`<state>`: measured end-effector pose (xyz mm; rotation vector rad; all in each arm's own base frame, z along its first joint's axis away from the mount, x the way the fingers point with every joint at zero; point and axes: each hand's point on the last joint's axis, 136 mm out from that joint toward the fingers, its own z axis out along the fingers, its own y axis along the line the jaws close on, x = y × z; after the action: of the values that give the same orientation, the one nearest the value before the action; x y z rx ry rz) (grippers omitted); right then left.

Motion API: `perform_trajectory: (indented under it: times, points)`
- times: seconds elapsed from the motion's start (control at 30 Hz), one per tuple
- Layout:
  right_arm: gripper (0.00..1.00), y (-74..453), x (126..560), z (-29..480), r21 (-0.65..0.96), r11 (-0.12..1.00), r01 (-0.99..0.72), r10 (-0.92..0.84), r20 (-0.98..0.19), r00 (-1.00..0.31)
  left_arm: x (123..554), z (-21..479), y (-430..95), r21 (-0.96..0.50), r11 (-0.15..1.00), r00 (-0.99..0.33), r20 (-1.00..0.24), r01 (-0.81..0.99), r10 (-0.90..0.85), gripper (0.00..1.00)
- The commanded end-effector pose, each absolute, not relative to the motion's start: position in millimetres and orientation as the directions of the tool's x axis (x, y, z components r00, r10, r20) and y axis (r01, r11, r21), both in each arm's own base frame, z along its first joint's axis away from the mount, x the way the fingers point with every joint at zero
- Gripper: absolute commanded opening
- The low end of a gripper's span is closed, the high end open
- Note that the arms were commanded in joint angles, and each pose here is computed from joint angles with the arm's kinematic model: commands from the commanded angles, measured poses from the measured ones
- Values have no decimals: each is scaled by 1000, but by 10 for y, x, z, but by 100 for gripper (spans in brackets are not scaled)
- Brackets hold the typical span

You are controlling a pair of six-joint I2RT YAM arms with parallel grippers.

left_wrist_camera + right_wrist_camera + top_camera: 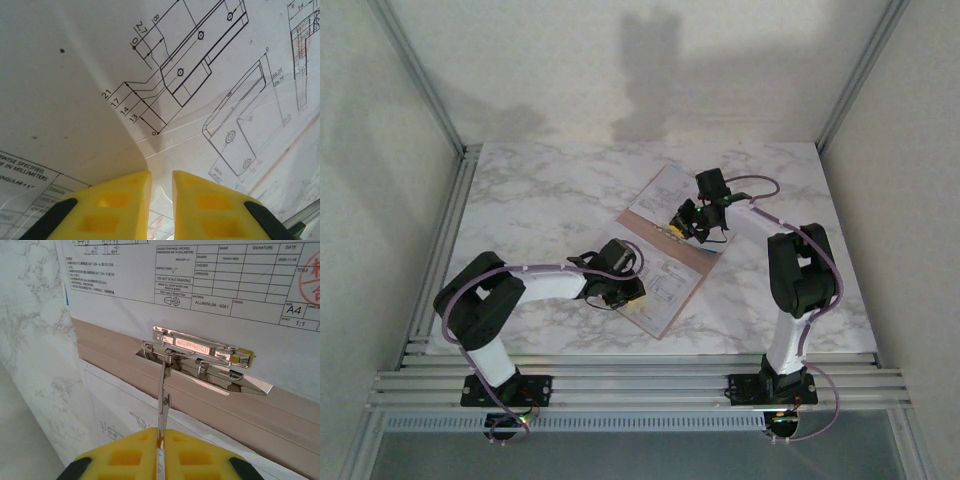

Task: Put the files into the folder

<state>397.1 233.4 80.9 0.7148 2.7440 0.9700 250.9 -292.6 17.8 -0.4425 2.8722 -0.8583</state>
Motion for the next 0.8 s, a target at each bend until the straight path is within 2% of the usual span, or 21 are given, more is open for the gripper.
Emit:
perform_trajectory:
  times: [0.0, 0.2, 0.33, 0.57, 0.77]
  points:
    - [13, 2336, 3940, 786, 630, 665, 401, 485, 44, -873, 2412, 69, -2798, -500, 823, -947, -16, -270, -320, 19]
    - [8, 2326, 3918, 754, 622, 670, 406, 484, 49, -874, 2412, 67, -2791, -495, 825, -947, -18, -271, -322, 18]
    - [0, 2296, 3891, 718, 609, 677, 414, 488, 49, -871, 2415, 73, -2770, -488, 828, -944, -22, -277, -329, 18]
    - [0, 2150, 3851, 615, 581, 711, 395, 491, -8, -871, 2377, 31, -2645, -443, 841, -935, -19, -311, -355, 18]
    - [0, 1939, 3754, 382, 566, 705, 427, 525, -12, -851, 2321, -46, -2457, -399, 847, -921, -13, -352, -389, 17]
